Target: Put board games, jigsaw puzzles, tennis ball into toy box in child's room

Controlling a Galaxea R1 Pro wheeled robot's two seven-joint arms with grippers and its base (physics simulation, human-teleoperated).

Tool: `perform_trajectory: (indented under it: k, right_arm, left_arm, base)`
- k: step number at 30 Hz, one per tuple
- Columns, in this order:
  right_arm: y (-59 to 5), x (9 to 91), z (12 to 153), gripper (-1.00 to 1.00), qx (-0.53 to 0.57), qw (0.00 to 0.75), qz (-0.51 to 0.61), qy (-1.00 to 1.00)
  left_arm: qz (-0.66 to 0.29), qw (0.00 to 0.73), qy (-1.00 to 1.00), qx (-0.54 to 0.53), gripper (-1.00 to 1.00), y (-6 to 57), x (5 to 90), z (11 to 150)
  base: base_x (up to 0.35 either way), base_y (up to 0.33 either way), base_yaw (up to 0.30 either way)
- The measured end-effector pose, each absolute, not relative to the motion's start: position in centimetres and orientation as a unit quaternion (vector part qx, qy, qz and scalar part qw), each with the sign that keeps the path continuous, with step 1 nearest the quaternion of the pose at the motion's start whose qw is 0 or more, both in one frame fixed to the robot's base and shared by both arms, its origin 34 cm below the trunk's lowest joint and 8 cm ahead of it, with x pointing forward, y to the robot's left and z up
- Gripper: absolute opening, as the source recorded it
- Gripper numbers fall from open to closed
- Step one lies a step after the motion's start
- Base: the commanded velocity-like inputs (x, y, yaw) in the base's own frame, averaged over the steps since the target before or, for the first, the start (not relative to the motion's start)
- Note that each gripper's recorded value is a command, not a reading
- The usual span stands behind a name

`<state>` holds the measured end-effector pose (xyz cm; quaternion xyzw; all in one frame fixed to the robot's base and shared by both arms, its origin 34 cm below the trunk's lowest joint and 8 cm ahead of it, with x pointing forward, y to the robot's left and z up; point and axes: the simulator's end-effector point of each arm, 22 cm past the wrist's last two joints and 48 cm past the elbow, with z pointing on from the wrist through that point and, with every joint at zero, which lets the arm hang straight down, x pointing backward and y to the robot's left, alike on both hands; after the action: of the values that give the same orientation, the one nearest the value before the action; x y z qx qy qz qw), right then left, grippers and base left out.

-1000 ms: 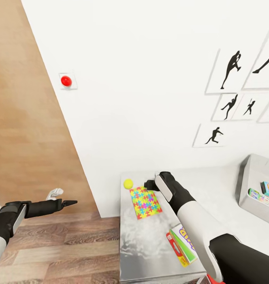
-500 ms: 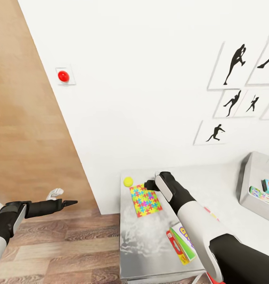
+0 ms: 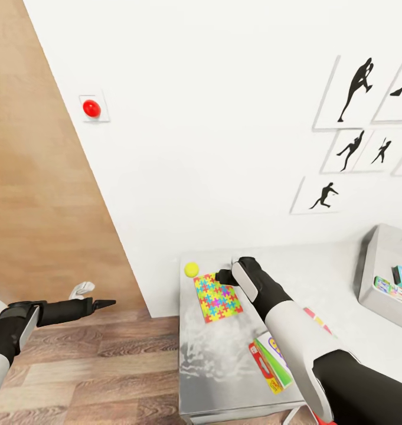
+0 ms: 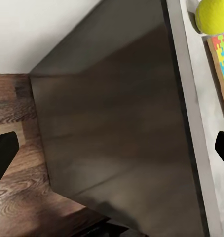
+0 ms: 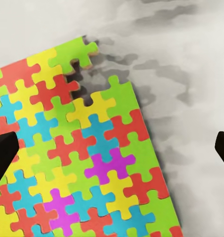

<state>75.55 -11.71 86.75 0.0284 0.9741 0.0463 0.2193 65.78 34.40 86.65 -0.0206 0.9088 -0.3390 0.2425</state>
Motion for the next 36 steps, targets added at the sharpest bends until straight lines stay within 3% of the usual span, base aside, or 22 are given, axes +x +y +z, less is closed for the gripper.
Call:
perform_trajectory:
  k: [13, 36]
  right_arm:
    - [-9.1, 75.6, 87.1, 1.00, 0.013, 0.221, 0.105, 0.970]
    - [-9.0, 75.6, 87.1, 1.00, 0.012, 0.222, 0.110, 0.969]
  left_arm:
    - [-0.339, 0.242, 0.909, -0.021, 1.00, 34.4, 65.8, 86.6]
    - [-0.340, 0.242, 0.909, -0.021, 1.00, 34.4, 65.7, 86.6]
  base:
    - [0.000, 0.000, 0.000]
    - [0.000, 0.000, 0.000]
